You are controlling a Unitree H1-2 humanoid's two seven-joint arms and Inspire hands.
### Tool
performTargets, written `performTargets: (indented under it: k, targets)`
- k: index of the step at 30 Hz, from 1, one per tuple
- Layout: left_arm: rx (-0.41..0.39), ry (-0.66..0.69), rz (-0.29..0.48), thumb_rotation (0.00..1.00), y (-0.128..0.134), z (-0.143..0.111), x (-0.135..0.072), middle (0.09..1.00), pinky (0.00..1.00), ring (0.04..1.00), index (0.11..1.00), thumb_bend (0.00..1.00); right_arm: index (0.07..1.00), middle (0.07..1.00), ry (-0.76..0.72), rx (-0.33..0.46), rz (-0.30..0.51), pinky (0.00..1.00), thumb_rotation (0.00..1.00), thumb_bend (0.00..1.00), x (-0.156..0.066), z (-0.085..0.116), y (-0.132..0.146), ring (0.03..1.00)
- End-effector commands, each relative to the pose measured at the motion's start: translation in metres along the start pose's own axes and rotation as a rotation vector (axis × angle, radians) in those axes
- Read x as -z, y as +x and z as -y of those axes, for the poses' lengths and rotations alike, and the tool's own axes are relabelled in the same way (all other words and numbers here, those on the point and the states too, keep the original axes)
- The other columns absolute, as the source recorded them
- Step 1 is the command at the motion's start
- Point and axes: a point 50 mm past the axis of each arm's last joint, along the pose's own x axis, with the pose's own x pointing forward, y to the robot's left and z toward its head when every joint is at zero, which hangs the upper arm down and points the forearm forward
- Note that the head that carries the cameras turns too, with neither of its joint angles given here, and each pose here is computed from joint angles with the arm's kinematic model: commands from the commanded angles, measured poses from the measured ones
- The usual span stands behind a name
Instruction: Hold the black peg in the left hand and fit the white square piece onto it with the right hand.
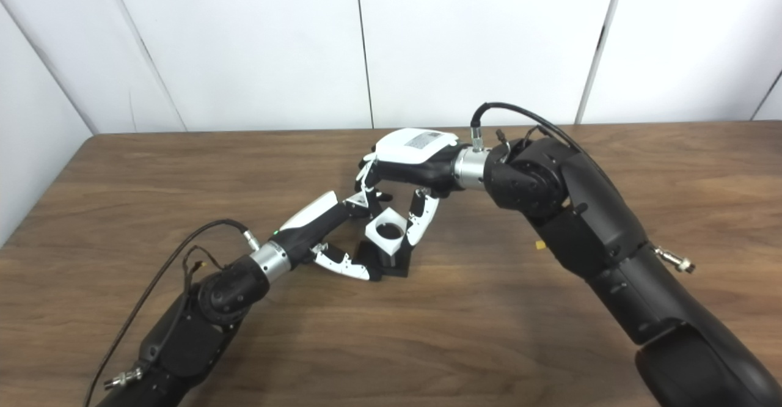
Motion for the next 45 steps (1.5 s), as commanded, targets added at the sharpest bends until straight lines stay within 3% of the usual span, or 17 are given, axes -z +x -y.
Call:
performTargets:
  k: [1, 14, 30, 37, 39, 40, 43, 45]
  targets:
    - [0.056, 0.005, -0.054, 0.08, -0.004, 0.009, 0.007, 0.947, 0.95, 1.0, 0.491, 0.52, 0.479, 0.82, -0.051, 0.059, 0.008, 1.0, 0.14, 0.52, -0.002, 0.029, -0.002, 0.935]
    - [0.052, 0.0, -0.048, 0.08, -0.004, 0.012, 0.005, 0.945, 0.95, 1.0, 0.491, 0.52, 0.48, 0.824, 0.036, 0.098, -0.029, 1.0, 0.14, 0.52, 0.009, 0.013, 0.006, 0.939]
    - [0.051, 0.001, -0.048, 0.08, -0.003, 0.011, 0.003, 0.948, 0.95, 1.0, 0.491, 0.52, 0.48, 0.825, 0.096, 0.082, -0.067, 1.0, 0.14, 0.52, 0.018, -0.007, 0.017, 0.935]
    - [0.049, 0.005, -0.054, 0.08, -0.003, 0.008, 0.003, 0.948, 0.94, 1.0, 0.491, 0.52, 0.489, 0.835, 0.073, 0.052, -0.081, 0.99, 0.14, 0.52, 0.022, -0.007, 0.014, 0.936]
    - [0.048, 0.008, -0.053, 0.08, -0.003, 0.008, 0.004, 0.946, 0.93, 1.0, 0.491, 0.52, 0.699, 0.869, 0.062, 0.034, -0.09, 0.99, 0.26, 0.77, 0.022, -0.004, 0.011, 0.944]
    - [0.048, 0.009, -0.054, 0.08, -0.004, 0.007, 0.005, 0.946, 0.93, 1.0, 0.491, 0.52, 0.78, 0.89, 0.066, 0.028, -0.096, 0.98, 0.3, 0.83, 0.022, -0.003, 0.008, 0.947]
    - [0.047, 0.005, -0.056, 0.08, -0.004, 0.007, 0.006, 0.946, 0.94, 1.0, 0.491, 0.52, 0.963, 0.948, 0.073, 0.028, -0.11, 0.97, 0.37, 0.96, 0.024, 0.0, 0.001, 0.959]
    - [0.045, 0.0, -0.058, 0.08, -0.005, 0.007, 0.007, 0.944, 0.95, 1.0, 0.491, 0.52, 0.991, 0.964, 0.076, 0.036, -0.118, 0.97, 0.38, 0.98, 0.026, 0.002, -0.005, 0.964]
